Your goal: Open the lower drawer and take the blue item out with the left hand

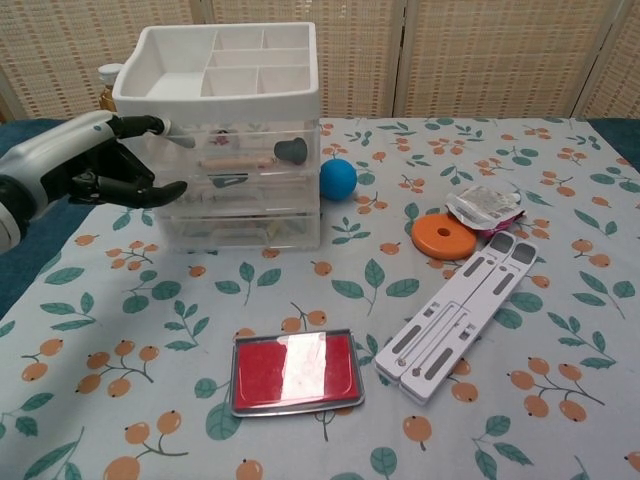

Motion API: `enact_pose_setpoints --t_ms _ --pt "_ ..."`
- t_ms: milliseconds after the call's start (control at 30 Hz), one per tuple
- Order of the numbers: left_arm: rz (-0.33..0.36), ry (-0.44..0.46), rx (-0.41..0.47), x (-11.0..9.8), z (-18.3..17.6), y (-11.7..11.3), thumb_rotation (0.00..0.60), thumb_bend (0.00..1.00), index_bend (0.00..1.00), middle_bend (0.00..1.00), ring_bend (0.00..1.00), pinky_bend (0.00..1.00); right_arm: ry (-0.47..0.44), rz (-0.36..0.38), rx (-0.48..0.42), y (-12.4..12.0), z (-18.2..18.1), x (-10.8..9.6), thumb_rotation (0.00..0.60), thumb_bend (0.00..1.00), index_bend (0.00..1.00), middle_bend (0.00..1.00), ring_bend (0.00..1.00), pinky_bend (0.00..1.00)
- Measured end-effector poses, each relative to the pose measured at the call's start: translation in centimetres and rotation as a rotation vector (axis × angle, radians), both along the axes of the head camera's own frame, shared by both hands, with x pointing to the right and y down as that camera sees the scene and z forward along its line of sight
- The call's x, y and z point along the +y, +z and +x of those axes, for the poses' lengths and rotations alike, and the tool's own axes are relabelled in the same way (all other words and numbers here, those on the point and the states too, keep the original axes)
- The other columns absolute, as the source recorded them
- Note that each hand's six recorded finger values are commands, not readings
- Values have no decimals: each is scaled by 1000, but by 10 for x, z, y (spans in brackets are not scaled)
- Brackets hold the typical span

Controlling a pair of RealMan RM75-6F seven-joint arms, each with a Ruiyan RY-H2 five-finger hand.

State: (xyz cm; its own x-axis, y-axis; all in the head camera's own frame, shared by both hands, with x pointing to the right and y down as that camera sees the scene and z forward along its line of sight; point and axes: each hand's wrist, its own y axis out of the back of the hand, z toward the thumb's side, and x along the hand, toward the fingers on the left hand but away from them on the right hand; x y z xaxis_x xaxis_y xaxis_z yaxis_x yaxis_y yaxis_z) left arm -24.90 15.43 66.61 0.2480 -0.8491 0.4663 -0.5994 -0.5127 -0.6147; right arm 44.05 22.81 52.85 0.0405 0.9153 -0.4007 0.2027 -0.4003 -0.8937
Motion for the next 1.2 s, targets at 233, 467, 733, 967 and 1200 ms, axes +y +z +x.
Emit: enact_pose_setpoints --t_ms 233,467,733,967,1200 --pt "11 8 2 1 0 -4 600 295 324 926 1000 1000 -1 5 1 -1 0 -1 600 432 0 113 0 24" --pt "6 30 -9 9 -1 -7 600 295 375 926 1000 1000 -5 5 -1 -1 -1 -1 600 432 0 113 0 23" --pt "9 48 -9 16 -2 -15 600 295 399 927 1000 1000 -8 5 -3 -1 -2 -2 600 432 0 113 0 23" --pt "9 59 -9 20 -3 -19 600 295 407 927 1000 1000 -8 5 -2 -1 -2 -2 600 432 0 113 0 23" --pt "1 73 -10 28 -3 -23 600 295 414 927 1000 1000 -8 6 -3 -1 -1 -2 600 431 0 113 0 23"
